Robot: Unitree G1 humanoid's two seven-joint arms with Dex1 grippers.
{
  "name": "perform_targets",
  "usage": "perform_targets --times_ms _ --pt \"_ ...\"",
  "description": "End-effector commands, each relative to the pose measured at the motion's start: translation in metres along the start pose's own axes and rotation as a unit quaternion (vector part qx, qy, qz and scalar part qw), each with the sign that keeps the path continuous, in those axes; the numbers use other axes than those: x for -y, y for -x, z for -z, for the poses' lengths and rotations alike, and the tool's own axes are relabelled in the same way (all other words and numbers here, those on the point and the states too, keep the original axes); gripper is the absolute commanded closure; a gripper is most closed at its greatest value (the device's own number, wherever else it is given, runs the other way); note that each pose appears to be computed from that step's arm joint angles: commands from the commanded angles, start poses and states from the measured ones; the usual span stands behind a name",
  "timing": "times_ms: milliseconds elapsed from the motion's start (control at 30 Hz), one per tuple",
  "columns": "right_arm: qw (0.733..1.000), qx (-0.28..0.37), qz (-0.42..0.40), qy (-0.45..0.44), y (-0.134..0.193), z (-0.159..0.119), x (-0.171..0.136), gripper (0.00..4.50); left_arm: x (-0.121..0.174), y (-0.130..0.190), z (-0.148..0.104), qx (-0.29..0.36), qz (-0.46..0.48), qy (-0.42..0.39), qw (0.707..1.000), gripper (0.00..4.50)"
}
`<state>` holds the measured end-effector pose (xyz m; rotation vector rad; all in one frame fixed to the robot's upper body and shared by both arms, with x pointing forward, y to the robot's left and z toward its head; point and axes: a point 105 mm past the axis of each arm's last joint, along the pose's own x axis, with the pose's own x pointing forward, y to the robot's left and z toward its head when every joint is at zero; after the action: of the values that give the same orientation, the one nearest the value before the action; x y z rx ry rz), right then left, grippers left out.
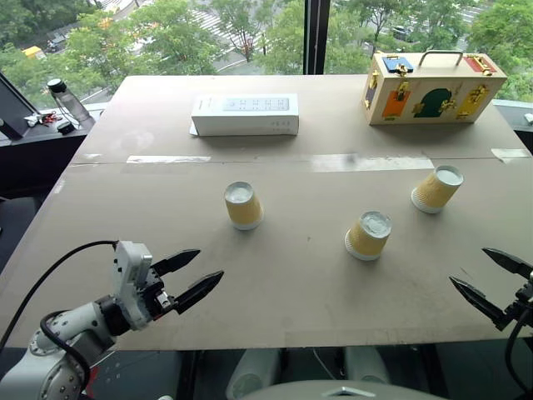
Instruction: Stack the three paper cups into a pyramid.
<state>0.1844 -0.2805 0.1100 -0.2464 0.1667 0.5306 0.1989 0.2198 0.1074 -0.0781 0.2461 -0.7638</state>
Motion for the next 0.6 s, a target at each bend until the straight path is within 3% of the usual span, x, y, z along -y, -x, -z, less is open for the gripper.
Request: perform_targets --times_ms 33,133,333,467,600 --pt "0.999 0.040 -0.008 0.017 -0.016 -0.025 -0.011 0.00 0.005 -0.006 -0.016 0.023 0.022 -0.016 0.999 0.03" --pt "0.996 0.084 -0.018 0.023 -0.040 -0.052 -0.029 0.00 0.014 -0.020 -0.032 0.049 0.063 -0.025 0.997 0.03" --pt "0.993 0.095 -0.068 -0.002 -0.056 -0.071 -0.050 0.00 0.020 -0.024 -0.048 0.053 0.100 -0.067 0.991 0.03" --pt "0.991 0.079 -0.107 -0.005 -0.074 -0.073 -0.070 0.00 0.040 -0.023 -0.046 0.046 0.162 -0.087 0.982 0.03" --pt "0.994 0.069 -0.090 0.007 -0.091 -0.073 -0.073 0.00 0.054 -0.013 -0.046 0.042 0.220 -0.083 0.971 0.03"
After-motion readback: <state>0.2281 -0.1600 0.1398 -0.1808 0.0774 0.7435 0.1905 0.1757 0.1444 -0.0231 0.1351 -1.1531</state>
